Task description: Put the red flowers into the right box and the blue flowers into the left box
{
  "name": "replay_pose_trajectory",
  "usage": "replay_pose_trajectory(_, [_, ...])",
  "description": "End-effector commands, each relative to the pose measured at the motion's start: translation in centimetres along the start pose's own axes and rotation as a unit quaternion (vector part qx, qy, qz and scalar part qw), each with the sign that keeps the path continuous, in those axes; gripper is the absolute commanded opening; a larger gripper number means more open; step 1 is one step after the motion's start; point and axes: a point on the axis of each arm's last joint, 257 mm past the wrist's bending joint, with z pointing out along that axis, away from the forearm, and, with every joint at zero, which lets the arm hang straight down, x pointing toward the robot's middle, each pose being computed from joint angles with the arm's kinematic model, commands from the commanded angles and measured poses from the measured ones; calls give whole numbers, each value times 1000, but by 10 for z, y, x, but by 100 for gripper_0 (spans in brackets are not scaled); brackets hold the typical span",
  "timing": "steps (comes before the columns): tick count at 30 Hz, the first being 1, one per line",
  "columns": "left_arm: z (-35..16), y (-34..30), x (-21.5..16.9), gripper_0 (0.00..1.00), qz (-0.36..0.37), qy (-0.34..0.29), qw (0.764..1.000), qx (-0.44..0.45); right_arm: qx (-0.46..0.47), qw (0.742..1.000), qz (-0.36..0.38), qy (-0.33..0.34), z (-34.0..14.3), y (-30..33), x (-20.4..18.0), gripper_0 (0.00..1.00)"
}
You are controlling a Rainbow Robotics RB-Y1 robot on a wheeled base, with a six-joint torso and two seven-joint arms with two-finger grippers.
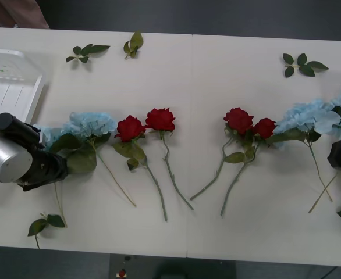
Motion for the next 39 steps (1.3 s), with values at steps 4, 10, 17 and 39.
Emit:
replay_pose_trajectory(4, [-62, 12, -61, 0, -1, -56, 998, -10, -1, 990, -121, -70, -48, -1, -37, 0])
replay_pose_trajectory(10, [-126, 16, -101, 0, 3, -102, 995, -21, -54, 971, -212, -100, -74, 30, -43, 0])
replay_pose_trajectory(17, [-199, 65, -159, 0, -1, -174, 982, -72, -139, 927, -316, -147, -106, 91, -45, 0])
replay_pose_trajectory(39, [-204, 213, -267, 4, 98, -303, 936, -149, -509, 793, -320, -101, -216, 233, -16, 0])
